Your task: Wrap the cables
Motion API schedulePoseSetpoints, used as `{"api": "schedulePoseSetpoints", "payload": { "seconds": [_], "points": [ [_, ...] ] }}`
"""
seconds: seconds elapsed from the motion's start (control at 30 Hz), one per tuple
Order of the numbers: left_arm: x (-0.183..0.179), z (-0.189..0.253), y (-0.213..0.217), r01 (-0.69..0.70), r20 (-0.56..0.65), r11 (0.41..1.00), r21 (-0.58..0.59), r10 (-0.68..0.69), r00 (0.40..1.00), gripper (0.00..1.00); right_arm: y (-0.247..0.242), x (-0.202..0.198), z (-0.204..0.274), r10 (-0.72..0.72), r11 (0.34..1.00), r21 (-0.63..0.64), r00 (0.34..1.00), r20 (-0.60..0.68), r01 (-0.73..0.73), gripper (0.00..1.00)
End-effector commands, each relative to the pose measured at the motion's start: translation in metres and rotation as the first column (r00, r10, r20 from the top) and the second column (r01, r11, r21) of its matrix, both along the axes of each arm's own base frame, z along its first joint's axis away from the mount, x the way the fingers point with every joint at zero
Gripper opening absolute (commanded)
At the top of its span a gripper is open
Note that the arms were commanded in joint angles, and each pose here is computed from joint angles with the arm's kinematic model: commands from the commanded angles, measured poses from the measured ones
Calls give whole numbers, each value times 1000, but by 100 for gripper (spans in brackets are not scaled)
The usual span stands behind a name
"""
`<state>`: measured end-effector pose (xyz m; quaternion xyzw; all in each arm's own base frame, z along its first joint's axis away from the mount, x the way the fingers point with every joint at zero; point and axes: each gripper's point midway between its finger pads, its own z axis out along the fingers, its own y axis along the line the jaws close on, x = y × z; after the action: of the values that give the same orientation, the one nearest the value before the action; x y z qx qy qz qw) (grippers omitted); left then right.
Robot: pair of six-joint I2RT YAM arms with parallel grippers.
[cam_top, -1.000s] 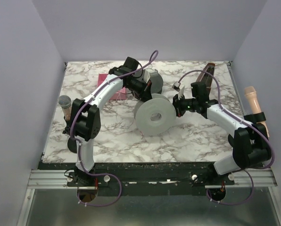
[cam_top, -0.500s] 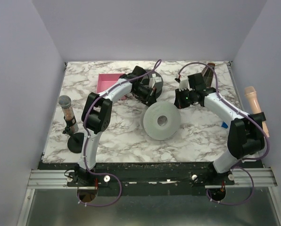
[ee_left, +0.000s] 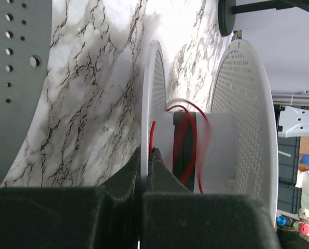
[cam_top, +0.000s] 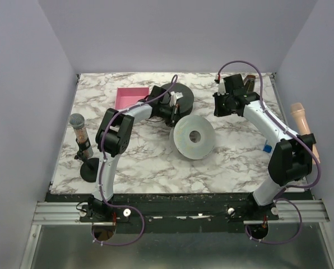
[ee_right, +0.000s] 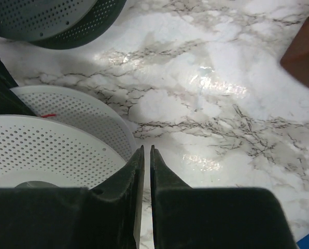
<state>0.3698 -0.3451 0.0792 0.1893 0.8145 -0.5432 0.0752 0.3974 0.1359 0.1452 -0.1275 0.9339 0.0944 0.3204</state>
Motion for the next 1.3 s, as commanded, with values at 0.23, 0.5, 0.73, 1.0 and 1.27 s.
{"api": "schedulePoseSetpoints", "payload": {
  "seconds": [0.23, 0.5, 0.73, 1.0, 1.27],
  "points": [
    [61, -48, 0, -162, 265, 979, 127, 124, 956, 26, -16, -13, 3, -30, 998, -50, 1000, -3, 30, 18],
    [73, -52, 9, -164, 357, 965, 203, 83, 930, 50, -7, -27, -2, -4, 1000, -5, 1000, -4, 4, 21],
    [73, -51, 15, -161, 399, 960, 229, 58, 915, 42, -20, -39, -1, -56, 998, -31, 998, -9, 56, 37],
    [67, -33, 13, -124, 422, 974, 191, 32, 906, 48, -32, -125, -21, -204, 975, 51, 958, -202, 218, 50],
    [65, 16, 5, -104, 459, 988, 113, 40, 888, 51, -20, -189, -74, -357, 896, 124, 856, -373, 427, 51]
  ]
}}
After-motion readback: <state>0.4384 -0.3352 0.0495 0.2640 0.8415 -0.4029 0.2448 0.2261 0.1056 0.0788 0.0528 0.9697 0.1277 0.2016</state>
